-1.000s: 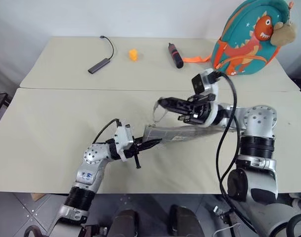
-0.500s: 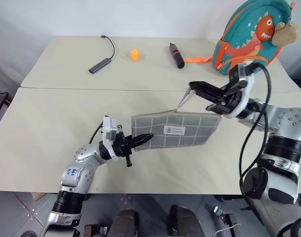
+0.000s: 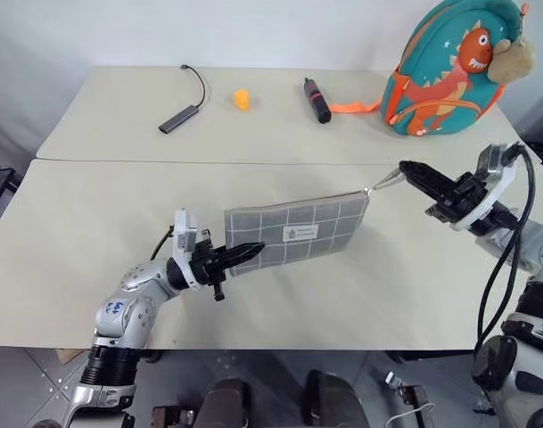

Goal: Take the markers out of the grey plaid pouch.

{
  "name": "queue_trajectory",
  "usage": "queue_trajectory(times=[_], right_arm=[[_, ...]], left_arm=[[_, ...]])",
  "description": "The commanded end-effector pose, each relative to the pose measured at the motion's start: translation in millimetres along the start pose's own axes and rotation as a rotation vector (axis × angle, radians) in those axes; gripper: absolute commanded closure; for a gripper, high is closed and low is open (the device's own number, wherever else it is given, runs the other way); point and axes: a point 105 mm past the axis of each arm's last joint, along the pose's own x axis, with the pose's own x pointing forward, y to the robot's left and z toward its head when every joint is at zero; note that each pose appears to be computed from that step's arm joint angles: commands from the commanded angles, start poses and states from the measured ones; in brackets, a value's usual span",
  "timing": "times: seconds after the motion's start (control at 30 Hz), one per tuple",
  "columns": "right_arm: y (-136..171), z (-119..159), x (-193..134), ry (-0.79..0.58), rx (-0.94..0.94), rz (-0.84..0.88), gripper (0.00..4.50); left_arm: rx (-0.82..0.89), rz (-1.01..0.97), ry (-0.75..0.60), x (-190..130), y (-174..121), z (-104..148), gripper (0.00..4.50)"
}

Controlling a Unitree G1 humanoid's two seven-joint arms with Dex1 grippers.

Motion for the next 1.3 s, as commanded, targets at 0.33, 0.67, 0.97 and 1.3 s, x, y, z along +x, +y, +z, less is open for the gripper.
queue_trajectory(times=[0.33, 0.67, 0.97, 1.3], right_arm=[[56.0, -19.9, 0.0, 0.258, -0.049, 0.222, 2.87], [21.4, -56.6, -43.7, 0.506, -0.398, 0.085, 0.20], [8.8, -16.2, -102.6, 0.412, -0.639, -0.103, 0.20], [102.3, -16.3, -31.6, 0.449, -0.896, 0.234, 2.07]], left_arm=[[0.034, -0.043, 0.020, 3.3, 8.7, 3.3, 4.50], [0.015, -0.077, 0.023, 7.0, 14.4, 2.5, 4.50], [0.057, -0.139, 0.042, 15.8, 15.8, -6.0, 4.50], [0.188, -0.187, 0.032, 41.1, -1.1, -26.7, 4.50]])
